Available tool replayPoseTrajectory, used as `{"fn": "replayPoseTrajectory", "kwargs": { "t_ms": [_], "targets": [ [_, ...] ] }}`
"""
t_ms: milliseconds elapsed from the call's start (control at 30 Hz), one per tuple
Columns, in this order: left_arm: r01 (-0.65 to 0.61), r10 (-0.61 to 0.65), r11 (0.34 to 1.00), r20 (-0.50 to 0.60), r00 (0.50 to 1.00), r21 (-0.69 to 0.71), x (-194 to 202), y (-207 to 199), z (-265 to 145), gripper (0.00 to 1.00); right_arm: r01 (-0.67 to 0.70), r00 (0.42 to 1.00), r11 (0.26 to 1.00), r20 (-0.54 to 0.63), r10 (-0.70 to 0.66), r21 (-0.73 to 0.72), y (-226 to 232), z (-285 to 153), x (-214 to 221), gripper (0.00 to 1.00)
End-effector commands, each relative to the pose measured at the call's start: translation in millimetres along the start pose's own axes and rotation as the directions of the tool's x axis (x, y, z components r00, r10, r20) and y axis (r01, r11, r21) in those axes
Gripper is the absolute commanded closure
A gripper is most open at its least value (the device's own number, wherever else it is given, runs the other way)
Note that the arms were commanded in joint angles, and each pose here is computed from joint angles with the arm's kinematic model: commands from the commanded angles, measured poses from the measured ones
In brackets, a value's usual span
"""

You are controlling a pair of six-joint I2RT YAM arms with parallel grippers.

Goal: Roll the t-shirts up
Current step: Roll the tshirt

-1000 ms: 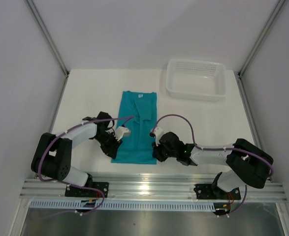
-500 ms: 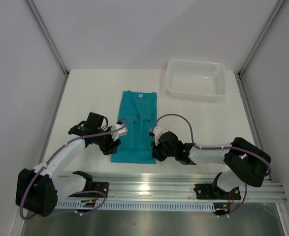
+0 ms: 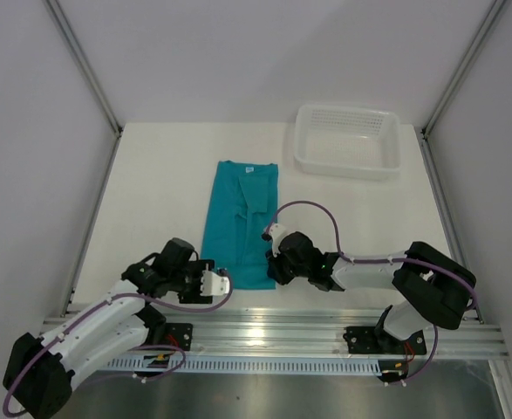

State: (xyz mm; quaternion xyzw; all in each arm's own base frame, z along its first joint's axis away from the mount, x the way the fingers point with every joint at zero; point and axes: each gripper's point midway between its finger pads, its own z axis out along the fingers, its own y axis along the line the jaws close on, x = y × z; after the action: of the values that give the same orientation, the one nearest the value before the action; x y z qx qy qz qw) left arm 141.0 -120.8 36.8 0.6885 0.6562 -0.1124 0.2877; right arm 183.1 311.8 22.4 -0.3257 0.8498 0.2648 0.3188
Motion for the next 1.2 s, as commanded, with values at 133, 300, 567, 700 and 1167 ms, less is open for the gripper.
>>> {"fn": "replayPoseTrajectory", "kwargs": {
  "t_ms": [133, 300, 567, 700, 1167],
  "targets": [
    [-0.14, 0.134, 0.989, -0.127, 0.983, -0.042, 16.8, 15.3, 19.6, 0.32, -0.009, 1.0, 0.999, -0.014, 0.01, 0.04, -6.9, -2.1, 3.1, 0.85],
    [-0.176, 0.167, 0.983, -0.144, 0.975, -0.046, 27.0, 10.8, 22.2, 0.32, -0.001, 1.0, 0.999, -0.01, 0.002, 0.032, -5.5, -4.9, 1.8, 0.85],
    [-0.182, 0.17, 0.982, -0.176, 0.97, -0.056, 35.3, 10.6, 22.6, 0.5, 0.041, 0.999, 0.999, -0.007, -0.041, 0.011, -2.4, -7.7, -1.1, 0.84],
    [-0.17, 0.159, 0.984, -0.163, 0.974, -0.053, 32.0, 10.0, 21.3, 0.8, 0.119, 0.992, 0.993, 0.036, -0.119, 0.005, 1.5, -21.4, -11.9, 0.82],
    [-0.077, 0.077, 0.997, -0.062, 0.995, -0.001, 6.3, 2.3, 18.1, 0.99, 0.331, 0.841, 0.918, 0.372, -0.392, 0.219, -8.0, -119.2, -119.4, 0.32]
  ]
}}
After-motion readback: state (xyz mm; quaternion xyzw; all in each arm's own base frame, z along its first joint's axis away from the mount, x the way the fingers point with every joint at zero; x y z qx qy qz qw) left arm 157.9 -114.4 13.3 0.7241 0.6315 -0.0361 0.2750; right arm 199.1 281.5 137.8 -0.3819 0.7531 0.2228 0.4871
